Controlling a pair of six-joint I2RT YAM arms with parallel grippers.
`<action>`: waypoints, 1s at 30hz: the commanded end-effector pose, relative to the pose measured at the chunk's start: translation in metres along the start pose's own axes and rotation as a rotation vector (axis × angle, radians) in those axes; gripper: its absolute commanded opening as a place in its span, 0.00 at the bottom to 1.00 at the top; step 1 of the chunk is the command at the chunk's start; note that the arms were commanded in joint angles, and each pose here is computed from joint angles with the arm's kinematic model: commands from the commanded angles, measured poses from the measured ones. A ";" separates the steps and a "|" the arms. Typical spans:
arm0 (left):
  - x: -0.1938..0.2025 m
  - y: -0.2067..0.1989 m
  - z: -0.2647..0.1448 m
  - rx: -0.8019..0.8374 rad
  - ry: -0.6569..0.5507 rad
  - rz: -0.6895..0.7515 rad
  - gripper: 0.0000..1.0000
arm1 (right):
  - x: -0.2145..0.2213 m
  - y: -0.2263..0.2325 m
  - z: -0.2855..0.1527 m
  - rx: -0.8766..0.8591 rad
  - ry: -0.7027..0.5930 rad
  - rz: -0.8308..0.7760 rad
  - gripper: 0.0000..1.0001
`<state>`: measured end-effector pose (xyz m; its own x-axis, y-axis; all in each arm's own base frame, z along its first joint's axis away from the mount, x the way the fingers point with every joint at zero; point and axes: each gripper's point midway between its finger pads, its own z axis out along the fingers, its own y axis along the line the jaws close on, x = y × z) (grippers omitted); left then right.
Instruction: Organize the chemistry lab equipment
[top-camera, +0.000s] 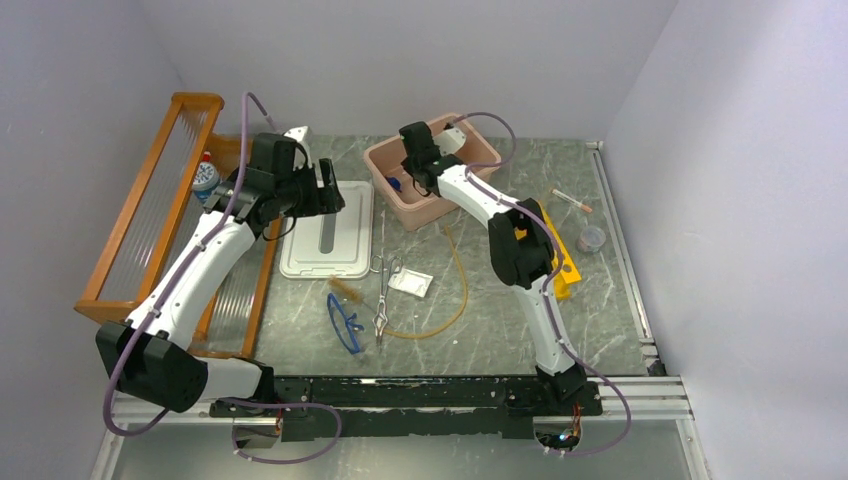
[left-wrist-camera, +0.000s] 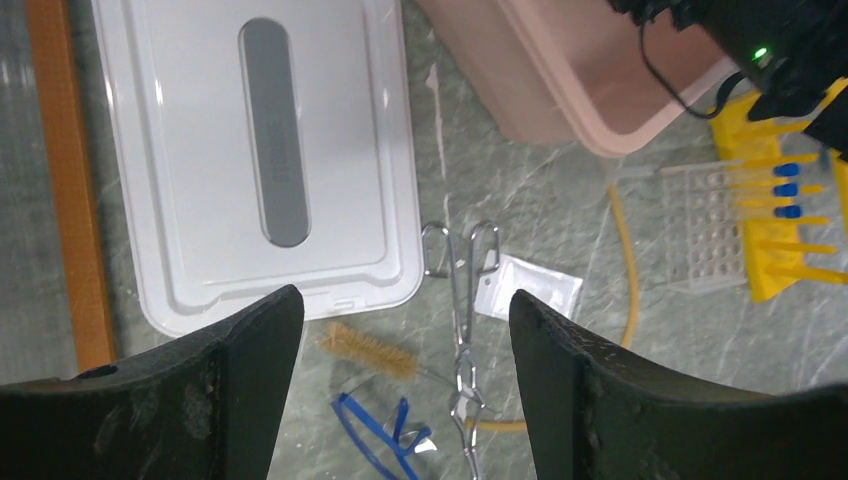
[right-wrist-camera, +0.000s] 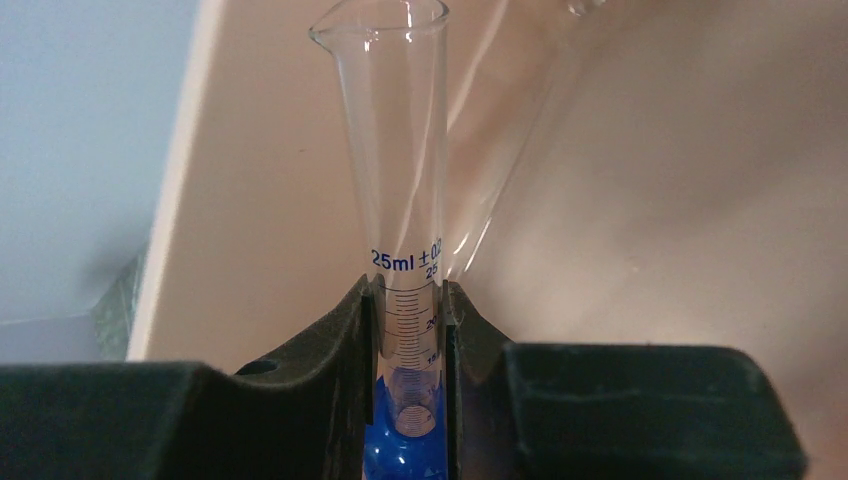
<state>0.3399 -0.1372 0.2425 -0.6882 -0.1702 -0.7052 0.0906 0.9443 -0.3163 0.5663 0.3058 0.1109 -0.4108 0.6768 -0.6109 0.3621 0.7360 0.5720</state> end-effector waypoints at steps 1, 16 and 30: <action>0.009 0.014 0.001 -0.053 0.022 0.029 0.79 | -0.004 -0.012 0.013 0.052 -0.009 0.088 0.11; 0.017 0.018 0.015 -0.064 0.048 0.025 0.77 | 0.010 -0.029 0.054 0.084 0.021 0.134 0.28; 0.018 0.016 0.019 -0.047 0.041 0.033 0.78 | -0.022 0.001 0.032 -0.012 -0.019 0.104 0.54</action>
<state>0.3370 -0.1319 0.2146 -0.7321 -0.1360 -0.6674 0.0709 0.9593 -0.2733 0.5964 0.2962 0.0585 -0.3923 0.7525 -0.5290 0.4582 0.6586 0.5969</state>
